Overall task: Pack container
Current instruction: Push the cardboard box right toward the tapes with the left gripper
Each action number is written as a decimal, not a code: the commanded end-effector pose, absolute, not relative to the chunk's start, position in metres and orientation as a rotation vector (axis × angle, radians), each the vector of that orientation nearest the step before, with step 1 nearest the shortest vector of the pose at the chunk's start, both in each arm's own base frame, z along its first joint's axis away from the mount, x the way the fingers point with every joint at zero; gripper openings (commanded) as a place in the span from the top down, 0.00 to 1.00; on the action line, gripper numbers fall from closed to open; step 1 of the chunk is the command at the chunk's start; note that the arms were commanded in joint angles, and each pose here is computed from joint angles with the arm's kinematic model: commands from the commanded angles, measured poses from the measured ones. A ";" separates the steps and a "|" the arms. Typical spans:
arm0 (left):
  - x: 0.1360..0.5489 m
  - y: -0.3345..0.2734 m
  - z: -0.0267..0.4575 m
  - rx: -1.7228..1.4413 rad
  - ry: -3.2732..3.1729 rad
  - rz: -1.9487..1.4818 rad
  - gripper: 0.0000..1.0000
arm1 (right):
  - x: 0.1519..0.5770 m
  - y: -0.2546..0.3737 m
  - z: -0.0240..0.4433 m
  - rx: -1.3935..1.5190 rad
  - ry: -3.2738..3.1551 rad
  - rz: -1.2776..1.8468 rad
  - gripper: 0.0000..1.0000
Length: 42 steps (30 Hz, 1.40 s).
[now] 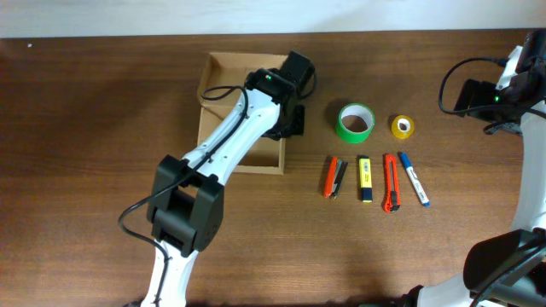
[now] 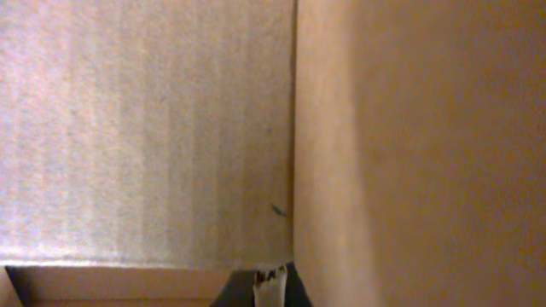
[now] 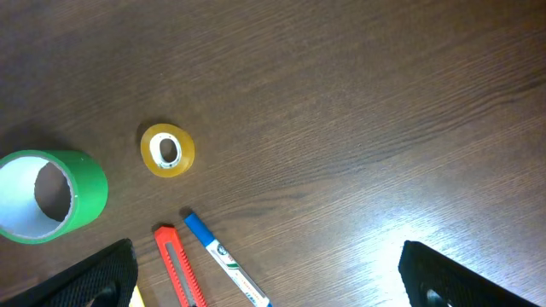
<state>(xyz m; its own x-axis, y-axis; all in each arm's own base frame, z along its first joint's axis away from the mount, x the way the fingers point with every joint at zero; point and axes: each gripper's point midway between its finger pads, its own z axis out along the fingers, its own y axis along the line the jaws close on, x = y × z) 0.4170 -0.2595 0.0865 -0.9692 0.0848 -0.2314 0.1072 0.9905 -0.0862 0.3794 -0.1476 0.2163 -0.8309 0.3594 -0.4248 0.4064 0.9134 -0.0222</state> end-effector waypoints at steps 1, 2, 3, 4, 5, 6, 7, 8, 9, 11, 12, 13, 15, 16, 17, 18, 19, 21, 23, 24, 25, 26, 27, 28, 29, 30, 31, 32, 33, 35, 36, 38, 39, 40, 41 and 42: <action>0.427 -0.264 0.098 0.159 2.827 -0.092 0.99 | 0.381 -0.151 0.221 0.574 2.640 -0.166 0.01; 0.426 -0.265 0.098 0.167 2.824 -0.090 0.98 | 0.381 -0.151 0.220 0.573 2.640 -0.164 0.01; 0.426 -0.267 0.098 0.172 2.815 -0.076 0.98 | 0.381 -0.151 0.220 0.573 2.640 -0.161 0.01; 0.426 -0.267 0.099 0.177 2.807 -0.058 0.99 | 0.381 -0.151 0.220 0.573 2.640 -0.161 0.01; 0.426 -0.267 0.099 0.179 2.801 -0.048 0.99 | 0.381 -0.151 0.220 0.573 2.640 -0.161 0.01; 0.425 -0.270 0.100 0.187 2.796 -0.045 0.98 | 0.381 -0.151 0.220 0.573 2.643 -0.160 0.01; 0.424 -0.271 0.100 0.192 2.795 -0.046 0.98 | 0.380 -0.151 0.220 0.573 2.644 -0.160 0.01; 0.424 -0.272 0.099 0.194 2.795 -0.046 0.99 | 0.380 -0.150 0.220 0.573 2.644 -0.158 0.01; 0.424 -0.272 0.099 0.195 2.795 -0.046 0.99 | 0.381 -0.149 0.220 0.570 2.645 -0.147 0.01; 0.425 -0.273 0.098 0.194 2.795 -0.047 0.99 | 0.381 -0.146 0.220 0.566 2.646 -0.128 0.01; 0.425 -0.273 0.097 0.195 2.797 -0.045 0.99 | 0.381 -0.146 0.219 0.566 2.649 -0.125 0.01; 0.425 -0.273 0.096 0.195 2.798 -0.044 0.99 | 0.381 -0.146 0.219 0.565 2.651 -0.125 0.01; 0.425 -0.273 0.094 0.201 2.799 -0.042 0.98 | 0.381 -0.146 0.219 0.565 2.651 -0.125 0.01; 0.425 -0.273 0.093 0.201 2.802 -0.039 0.99 | 0.381 -0.146 0.219 0.565 2.651 -0.125 0.01; 0.425 -0.273 0.092 0.202 2.802 -0.039 0.98 | 0.381 -0.146 0.219 0.565 2.651 -0.125 0.01; 0.425 -0.273 0.090 0.203 2.806 -0.036 0.98 | 0.381 -0.146 0.219 0.565 2.651 -0.125 0.01; 0.425 -0.273 0.090 0.202 2.807 -0.035 0.98 | 0.381 -0.146 0.219 0.565 2.651 -0.125 0.01; 0.426 -0.272 0.089 0.202 2.807 -0.034 0.93 | 0.381 -0.146 0.219 0.565 2.651 -0.125 0.01; 0.425 -0.272 0.089 0.211 2.807 -0.033 0.88 | 0.381 -0.146 0.219 0.565 2.650 -0.125 0.01; 0.425 -0.272 0.089 0.211 2.807 -0.033 0.85 | 0.381 -0.146 0.219 0.565 2.650 -0.125 0.01; 0.425 -0.272 0.089 0.211 2.807 -0.033 0.84 | 0.381 -0.146 0.219 0.566 2.650 -0.125 0.01; 0.425 -0.272 0.089 0.211 2.807 -0.033 0.83 | 0.381 -0.146 0.219 0.565 2.650 -0.125 0.01; 0.425 -0.272 0.089 0.211 2.807 -0.033 0.81 | 0.381 -0.146 0.219 0.565 2.650 -0.125 0.01; 0.425 -0.272 0.089 0.211 2.807 -0.033 0.80 | 0.381 -0.146 0.219 0.565 2.650 -0.125 0.01; 0.426 -0.272 0.089 0.211 2.807 -0.033 0.80 | 0.381 -0.146 0.219 0.565 2.650 -0.125 0.01; 0.426 -0.272 0.089 0.211 2.807 -0.033 0.80 | 0.381 -0.146 0.219 0.565 2.650 -0.125 0.01; 0.426 -0.272 0.089 0.212 2.806 -0.032 0.80 | 0.381 -0.146 0.219 0.565 2.650 -0.125 0.01; 0.426 -0.272 0.089 0.223 2.804 -0.031 0.80 | 0.381 -0.146 0.219 0.565 2.650 -0.125 0.01; 0.426 -0.272 0.089 0.237 2.801 -0.029 0.80 | 0.381 -0.146 0.219 0.565 2.650 -0.125 0.01; 0.427 -0.271 0.090 0.239 2.797 -0.017 0.80 | 0.381 -0.146 0.219 0.565 2.650 -0.125 0.01; 0.427 -0.271 0.090 0.239 2.796 -0.016 0.80 | 0.381 -0.146 0.219 0.565 2.650 -0.125 0.01; 0.427 -0.271 0.090 0.244 2.796 -0.015 0.80 | 0.381 -0.146 0.219 0.565 2.650 -0.125 0.01; 0.427 -0.270 0.090 0.244 2.795 -0.011 0.81 | 0.381 -0.146 0.219 0.565 2.650 -0.124 0.01; 0.428 -0.270 0.090 0.248 2.792 -0.005 0.80 | 0.381 -0.146 0.219 0.565 2.650 -0.124 0.01; 0.428 -0.269 0.090 0.251 2.789 0.003 0.81 | 0.381 -0.146 0.219 0.565 2.650 -0.124 0.01; 0.429 -0.268 0.091 0.249 2.783 0.015 0.81 | 0.381 -0.146 0.219 0.565 2.650 -0.124 0.01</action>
<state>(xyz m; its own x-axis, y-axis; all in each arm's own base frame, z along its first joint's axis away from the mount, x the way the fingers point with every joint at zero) 0.4226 -0.2711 0.0906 -0.9351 0.1523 -0.3199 0.1598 0.9871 0.0029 0.3778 -0.1447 0.2150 -0.8356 0.3612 -0.4139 0.4015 0.9158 -0.0115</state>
